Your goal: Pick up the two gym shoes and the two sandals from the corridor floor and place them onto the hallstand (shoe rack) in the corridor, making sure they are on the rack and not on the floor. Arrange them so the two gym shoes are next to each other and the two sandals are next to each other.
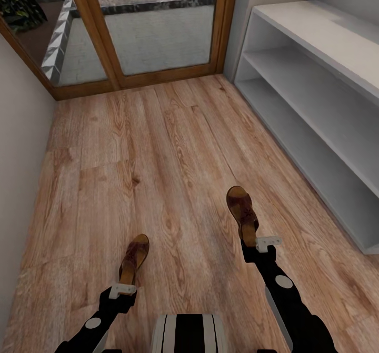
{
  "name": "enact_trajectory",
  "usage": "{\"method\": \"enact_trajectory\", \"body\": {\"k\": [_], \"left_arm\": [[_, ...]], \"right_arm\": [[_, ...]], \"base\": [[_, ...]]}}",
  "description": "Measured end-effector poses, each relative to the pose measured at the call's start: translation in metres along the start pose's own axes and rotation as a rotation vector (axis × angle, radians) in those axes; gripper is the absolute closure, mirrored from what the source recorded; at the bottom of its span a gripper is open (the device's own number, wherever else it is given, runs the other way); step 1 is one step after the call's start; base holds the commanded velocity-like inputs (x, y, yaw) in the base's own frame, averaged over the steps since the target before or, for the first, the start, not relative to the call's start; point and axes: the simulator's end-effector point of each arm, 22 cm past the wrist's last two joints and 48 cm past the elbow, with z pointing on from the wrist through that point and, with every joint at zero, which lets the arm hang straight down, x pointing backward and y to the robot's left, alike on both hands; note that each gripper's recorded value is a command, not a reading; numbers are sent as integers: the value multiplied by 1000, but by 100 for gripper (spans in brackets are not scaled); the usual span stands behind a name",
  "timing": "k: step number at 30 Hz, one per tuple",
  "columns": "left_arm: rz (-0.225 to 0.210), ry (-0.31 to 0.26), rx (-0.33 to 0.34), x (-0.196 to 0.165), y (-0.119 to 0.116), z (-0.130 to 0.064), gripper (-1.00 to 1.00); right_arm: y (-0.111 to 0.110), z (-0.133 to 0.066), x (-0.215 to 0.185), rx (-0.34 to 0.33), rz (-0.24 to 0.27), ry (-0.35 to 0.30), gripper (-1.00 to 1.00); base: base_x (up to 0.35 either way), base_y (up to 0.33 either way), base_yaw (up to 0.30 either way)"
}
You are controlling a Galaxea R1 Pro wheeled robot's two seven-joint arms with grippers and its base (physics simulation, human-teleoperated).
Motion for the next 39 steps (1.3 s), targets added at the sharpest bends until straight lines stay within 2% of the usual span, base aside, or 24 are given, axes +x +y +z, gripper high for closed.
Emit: {"method": "enact_trajectory", "body": {"k": [7,8,33,39], "left_arm": [[0,0,0,0,0,0,-100],[0,1,-1,0,1,0,100],[-5,-11,0,-5,0,0,100],[-5,-31,-4,-16,2,-4,100]], "right_arm": [[0,0,1,0,0,1,100],[0,0,1,0,0,1,100],[1,0,1,-2,0,2,100],[0,-4,-7,0,-5,-12,100]], "base": [[8,0,0],[0,0,0],[0,0,0],[0,0,0]]}}
